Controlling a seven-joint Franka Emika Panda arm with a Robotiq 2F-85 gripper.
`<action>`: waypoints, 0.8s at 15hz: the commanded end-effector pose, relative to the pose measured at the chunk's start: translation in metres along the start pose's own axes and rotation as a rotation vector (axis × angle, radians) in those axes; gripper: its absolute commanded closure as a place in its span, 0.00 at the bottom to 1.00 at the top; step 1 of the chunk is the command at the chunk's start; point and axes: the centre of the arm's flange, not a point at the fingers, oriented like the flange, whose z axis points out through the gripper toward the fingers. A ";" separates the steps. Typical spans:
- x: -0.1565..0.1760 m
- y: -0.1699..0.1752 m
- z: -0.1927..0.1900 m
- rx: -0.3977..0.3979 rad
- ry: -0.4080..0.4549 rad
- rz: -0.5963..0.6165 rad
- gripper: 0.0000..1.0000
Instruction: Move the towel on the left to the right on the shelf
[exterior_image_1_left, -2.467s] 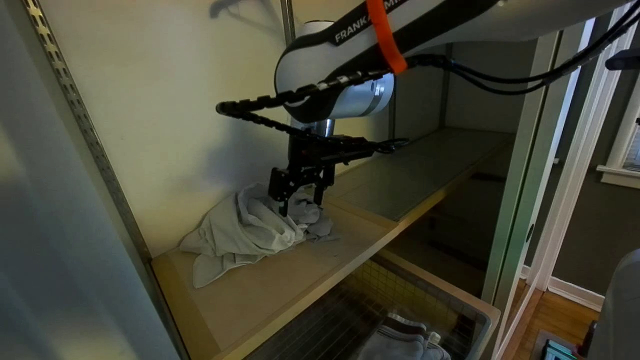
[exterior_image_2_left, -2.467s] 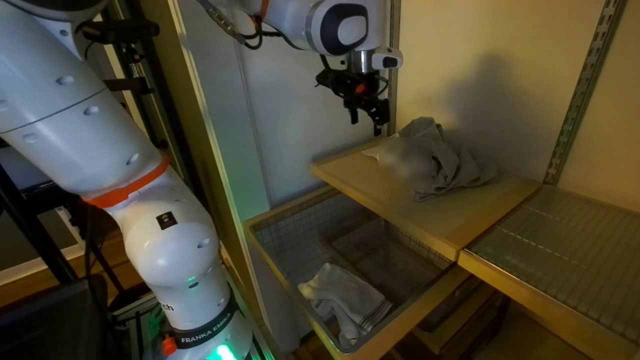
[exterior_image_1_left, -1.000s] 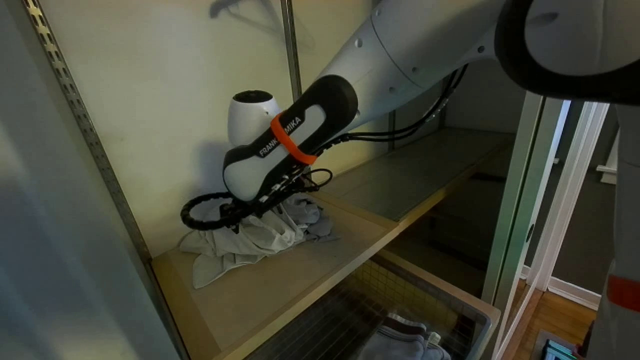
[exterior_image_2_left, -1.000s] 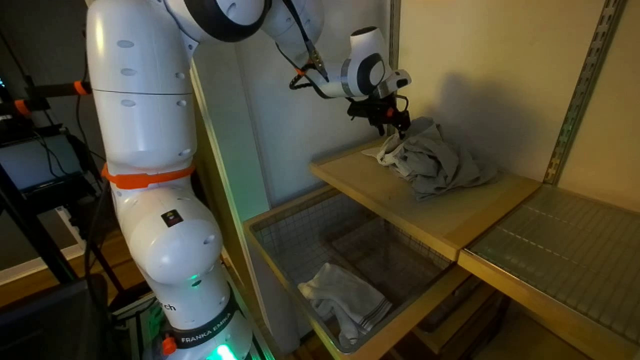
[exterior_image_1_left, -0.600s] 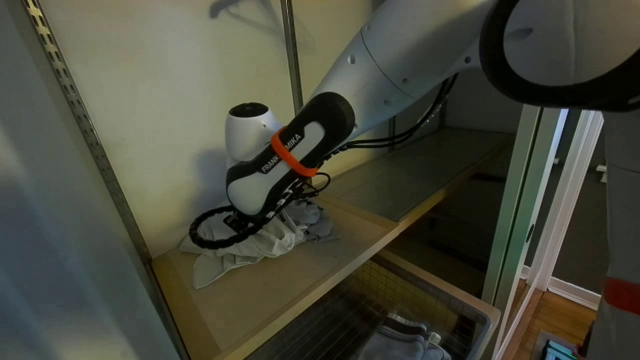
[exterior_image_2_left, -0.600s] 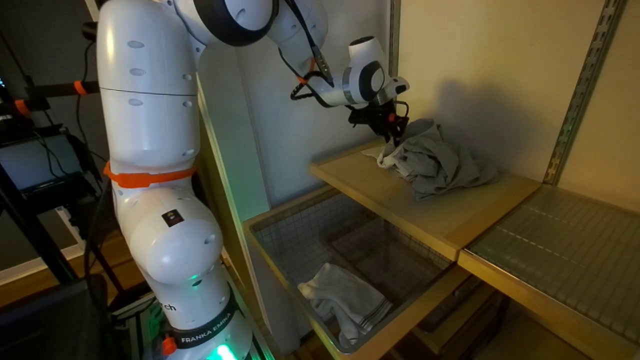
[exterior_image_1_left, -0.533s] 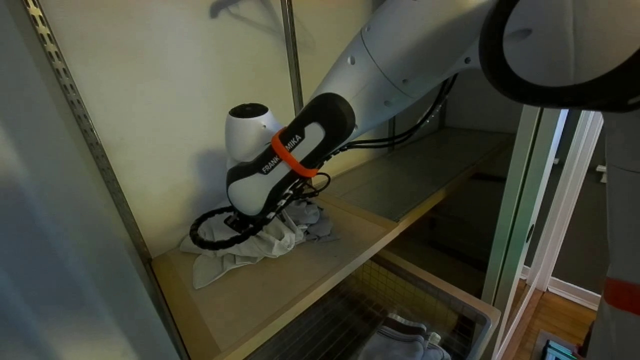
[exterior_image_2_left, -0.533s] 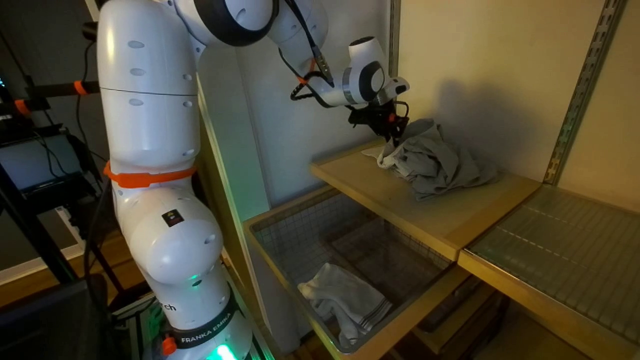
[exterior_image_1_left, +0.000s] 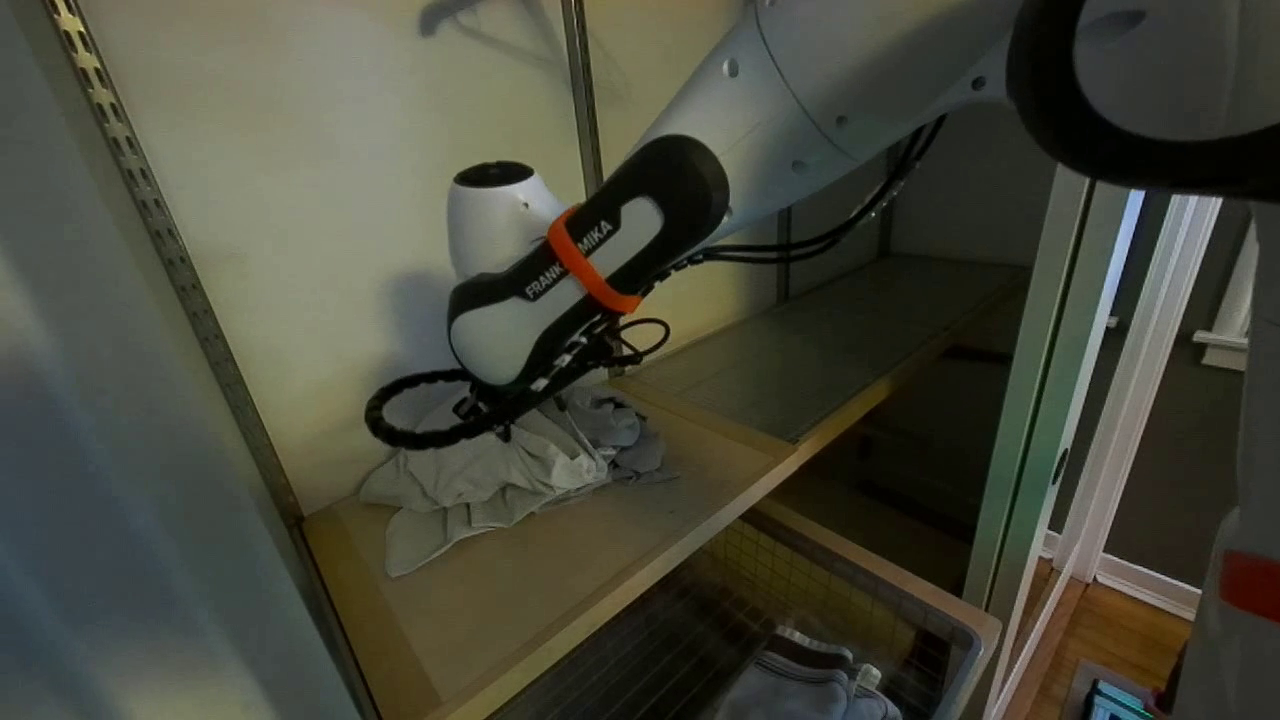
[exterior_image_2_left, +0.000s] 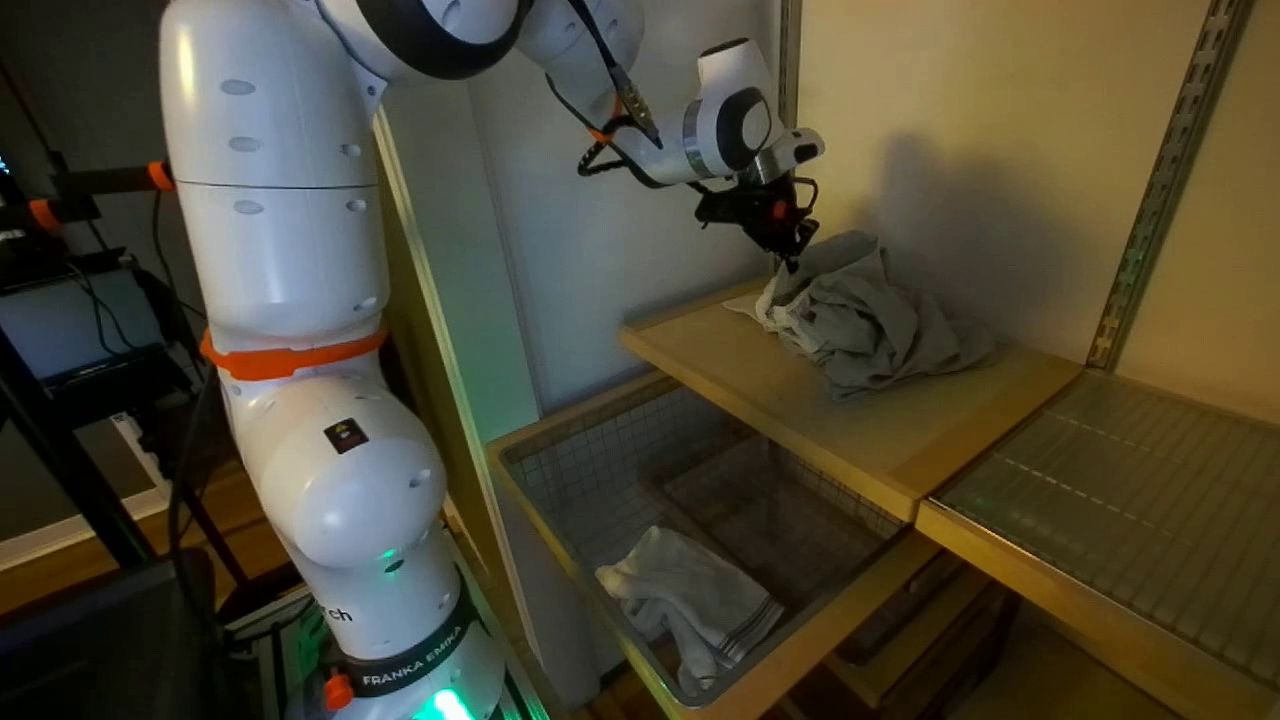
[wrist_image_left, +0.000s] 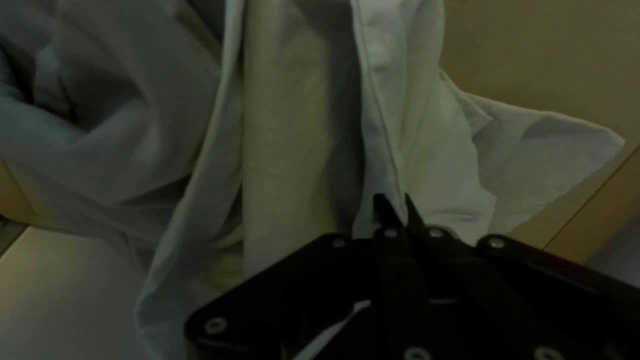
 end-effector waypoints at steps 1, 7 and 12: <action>0.001 0.018 -0.065 -0.019 0.001 0.134 0.99; 0.005 0.089 -0.183 -0.124 0.216 0.380 0.99; -0.004 0.175 -0.212 -0.305 0.353 0.540 0.99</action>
